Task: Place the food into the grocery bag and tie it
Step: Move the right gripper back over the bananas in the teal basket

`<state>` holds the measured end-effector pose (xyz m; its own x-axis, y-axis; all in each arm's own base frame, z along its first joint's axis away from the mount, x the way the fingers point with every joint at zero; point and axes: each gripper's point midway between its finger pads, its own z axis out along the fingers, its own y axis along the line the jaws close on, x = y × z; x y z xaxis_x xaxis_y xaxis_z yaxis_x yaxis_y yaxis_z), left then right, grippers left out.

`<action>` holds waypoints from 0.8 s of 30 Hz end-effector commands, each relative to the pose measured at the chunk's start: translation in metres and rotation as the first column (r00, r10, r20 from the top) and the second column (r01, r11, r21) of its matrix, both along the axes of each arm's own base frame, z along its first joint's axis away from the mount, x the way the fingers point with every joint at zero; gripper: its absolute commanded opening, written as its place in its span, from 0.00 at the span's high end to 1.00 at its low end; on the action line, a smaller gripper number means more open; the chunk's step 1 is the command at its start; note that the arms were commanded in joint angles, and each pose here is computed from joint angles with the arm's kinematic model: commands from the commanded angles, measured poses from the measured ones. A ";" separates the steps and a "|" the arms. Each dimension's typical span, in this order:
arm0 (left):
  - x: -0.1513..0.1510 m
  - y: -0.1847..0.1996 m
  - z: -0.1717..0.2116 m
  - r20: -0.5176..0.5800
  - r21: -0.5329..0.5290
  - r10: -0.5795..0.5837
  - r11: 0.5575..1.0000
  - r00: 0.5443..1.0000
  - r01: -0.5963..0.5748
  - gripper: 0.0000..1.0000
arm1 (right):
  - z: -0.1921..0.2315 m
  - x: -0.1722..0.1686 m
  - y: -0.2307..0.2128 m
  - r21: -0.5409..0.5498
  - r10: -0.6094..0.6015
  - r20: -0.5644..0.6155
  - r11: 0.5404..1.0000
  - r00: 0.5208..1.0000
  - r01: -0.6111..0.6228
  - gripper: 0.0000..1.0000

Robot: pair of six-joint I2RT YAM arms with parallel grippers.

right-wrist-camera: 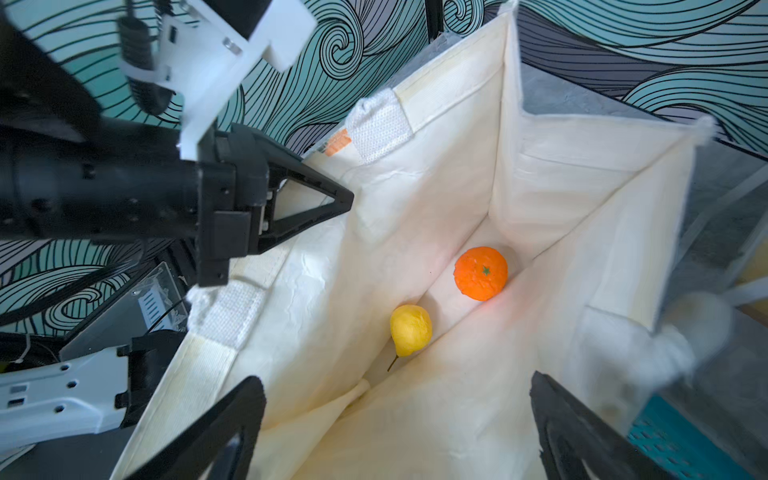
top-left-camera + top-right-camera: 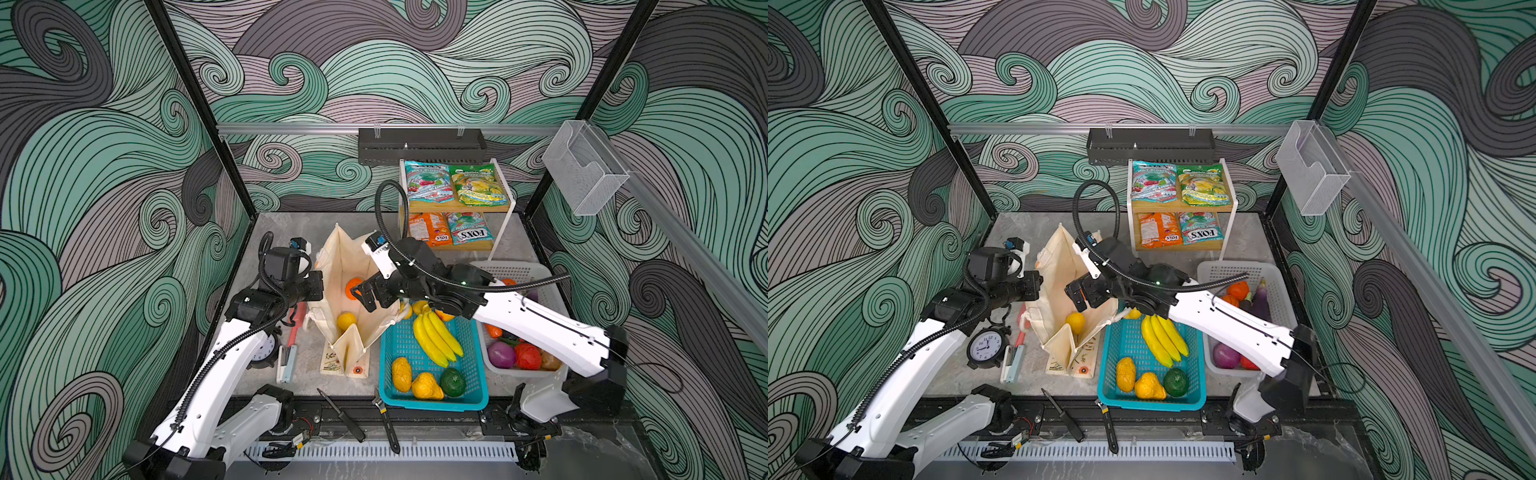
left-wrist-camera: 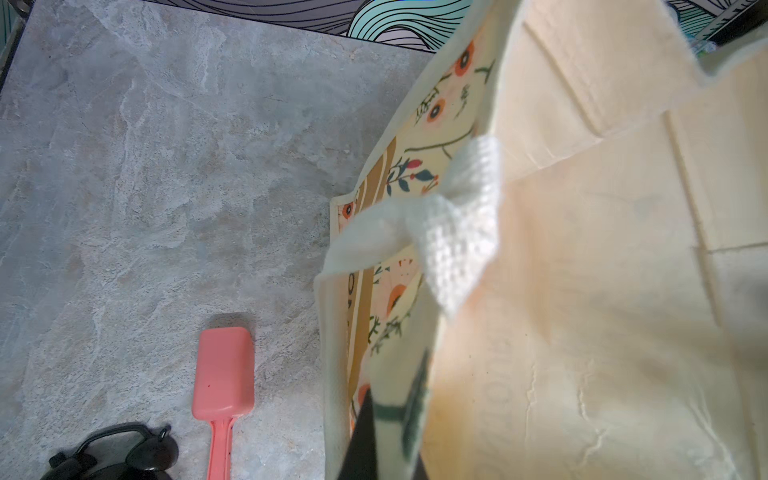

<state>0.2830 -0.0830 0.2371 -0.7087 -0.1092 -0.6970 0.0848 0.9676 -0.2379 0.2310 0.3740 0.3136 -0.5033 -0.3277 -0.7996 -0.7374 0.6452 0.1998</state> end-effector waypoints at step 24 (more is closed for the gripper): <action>0.003 -0.002 0.006 0.011 -0.031 0.001 1.000 1.000 -0.001 1.00 | -0.140 -0.042 -0.195 -0.288 -0.302 -0.210 0.928 0.930 0.236 0.07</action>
<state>0.2832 -0.0858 0.2368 -0.7124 -0.1141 -0.6925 0.0906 0.9635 -0.2520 0.1979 0.1732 0.1871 -0.7511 -0.2984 -0.5888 -0.4481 0.8855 0.1229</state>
